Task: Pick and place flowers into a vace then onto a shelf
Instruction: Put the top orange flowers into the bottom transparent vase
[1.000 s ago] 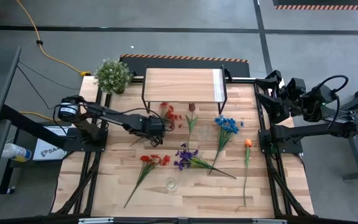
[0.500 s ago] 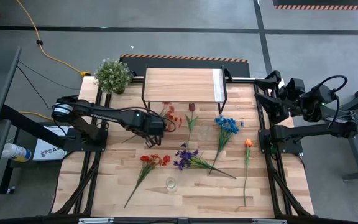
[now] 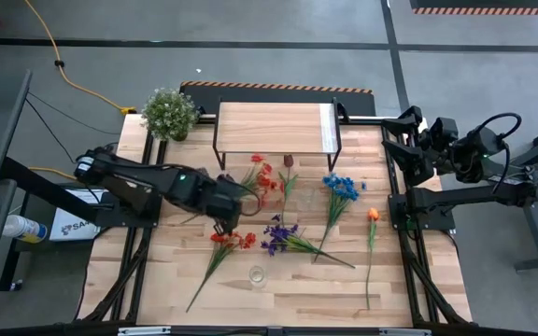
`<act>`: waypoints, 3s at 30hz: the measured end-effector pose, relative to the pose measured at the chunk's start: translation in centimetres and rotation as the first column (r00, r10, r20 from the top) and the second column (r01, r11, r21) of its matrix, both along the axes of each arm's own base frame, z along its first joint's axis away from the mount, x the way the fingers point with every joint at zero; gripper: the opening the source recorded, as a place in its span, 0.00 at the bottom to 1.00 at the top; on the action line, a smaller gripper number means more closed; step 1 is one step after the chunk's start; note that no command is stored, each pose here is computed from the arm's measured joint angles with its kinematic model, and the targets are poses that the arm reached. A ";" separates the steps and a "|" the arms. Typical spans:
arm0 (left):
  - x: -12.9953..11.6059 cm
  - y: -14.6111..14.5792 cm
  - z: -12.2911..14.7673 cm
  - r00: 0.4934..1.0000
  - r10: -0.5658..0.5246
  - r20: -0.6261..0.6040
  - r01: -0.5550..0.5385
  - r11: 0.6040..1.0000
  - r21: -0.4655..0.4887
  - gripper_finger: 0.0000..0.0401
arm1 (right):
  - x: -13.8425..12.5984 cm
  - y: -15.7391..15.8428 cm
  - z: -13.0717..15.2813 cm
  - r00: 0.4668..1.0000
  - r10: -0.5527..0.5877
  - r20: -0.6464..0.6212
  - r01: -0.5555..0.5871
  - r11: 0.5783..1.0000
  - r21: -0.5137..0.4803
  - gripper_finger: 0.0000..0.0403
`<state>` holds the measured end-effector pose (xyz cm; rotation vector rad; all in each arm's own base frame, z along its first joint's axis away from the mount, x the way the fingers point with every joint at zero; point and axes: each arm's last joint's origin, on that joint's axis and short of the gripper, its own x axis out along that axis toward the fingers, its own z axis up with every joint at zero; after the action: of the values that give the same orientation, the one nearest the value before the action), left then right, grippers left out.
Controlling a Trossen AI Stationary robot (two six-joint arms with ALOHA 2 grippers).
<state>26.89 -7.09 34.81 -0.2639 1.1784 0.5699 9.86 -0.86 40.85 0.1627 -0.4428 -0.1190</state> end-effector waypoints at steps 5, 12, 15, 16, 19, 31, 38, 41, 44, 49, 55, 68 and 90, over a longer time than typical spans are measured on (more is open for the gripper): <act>-0.6 -2.4 3.3 0.982 -0.019 0.190 0.011 0.999 0.040 0.07 | 0.0 0.0 0.0 1.000 0.000 0.000 0.000 1.000 0.000 0.67; -1.0 -5.6 5.4 0.910 -0.080 0.408 0.031 0.991 0.127 0.07 | 0.0 0.0 -0.1 1.000 0.027 0.004 -0.027 0.998 0.058 0.67; -1.3 -6.6 5.7 0.885 -0.100 0.454 0.040 0.989 0.141 0.07 | 0.0 0.0 -0.1 0.999 0.038 0.009 -0.039 0.996 0.083 0.67; -1.3 -6.9 5.8 0.877 -0.105 0.469 0.042 0.989 0.143 0.07 | 0.0 0.0 -0.1 0.999 0.042 0.010 -0.043 0.995 0.091 0.67; -1.5 -7.9 6.1 0.845 -0.114 0.523 0.050 0.990 0.135 0.07 | 0.0 0.0 -0.1 0.999 0.047 0.013 -0.048 0.994 0.103 0.67; -3.1 -13.9 7.3 0.659 -0.183 0.729 0.078 0.981 0.175 0.07 | 0.0 -0.3 -0.1 0.998 -0.062 0.012 0.060 0.989 0.135 0.67; -4.1 -17.4 6.8 0.567 -0.186 0.803 0.014 0.976 0.215 0.07 | -0.2 -0.7 -0.1 0.984 -0.179 0.009 0.174 0.967 0.184 0.67; -4.5 -18.8 6.1 0.532 -0.198 0.823 -0.073 0.958 0.278 0.07 | -0.2 -0.8 -0.1 0.972 -0.237 -0.001 0.233 0.956 0.179 0.67; -4.3 -19.8 5.1 0.488 -0.173 0.855 -0.184 0.938 0.295 0.07 | -0.3 -0.9 -0.2 0.957 -0.289 -0.010 0.286 0.942 0.176 0.67; -3.2 -20.9 3.1 0.426 -0.138 0.894 -0.304 0.909 0.285 0.07 | -0.4 -1.1 -0.2 0.938 -0.346 -0.023 0.345 0.923 0.169 0.67; -0.6 -21.7 -0.1 0.365 -0.040 0.930 -0.362 0.914 0.181 0.07 | -0.4 -1.1 -0.2 0.919 -0.392 -0.040 0.394 0.911 0.120 0.67; 3.0 -21.1 -3.5 0.357 -0.001 0.934 -0.434 0.886 0.167 0.07 | -0.3 -1.1 -0.4 0.911 -0.407 -0.071 0.411 0.909 0.072 0.67; 4.4 -21.2 -8.3 0.454 -0.090 0.887 -0.428 0.851 0.305 0.07 | -0.2 -1.0 -0.4 0.930 -0.363 -0.061 0.367 0.928 0.067 0.67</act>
<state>31.27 -28.28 26.55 -0.1911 -0.0760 0.7640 9.62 -1.87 40.48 0.1512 -0.4171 -0.5071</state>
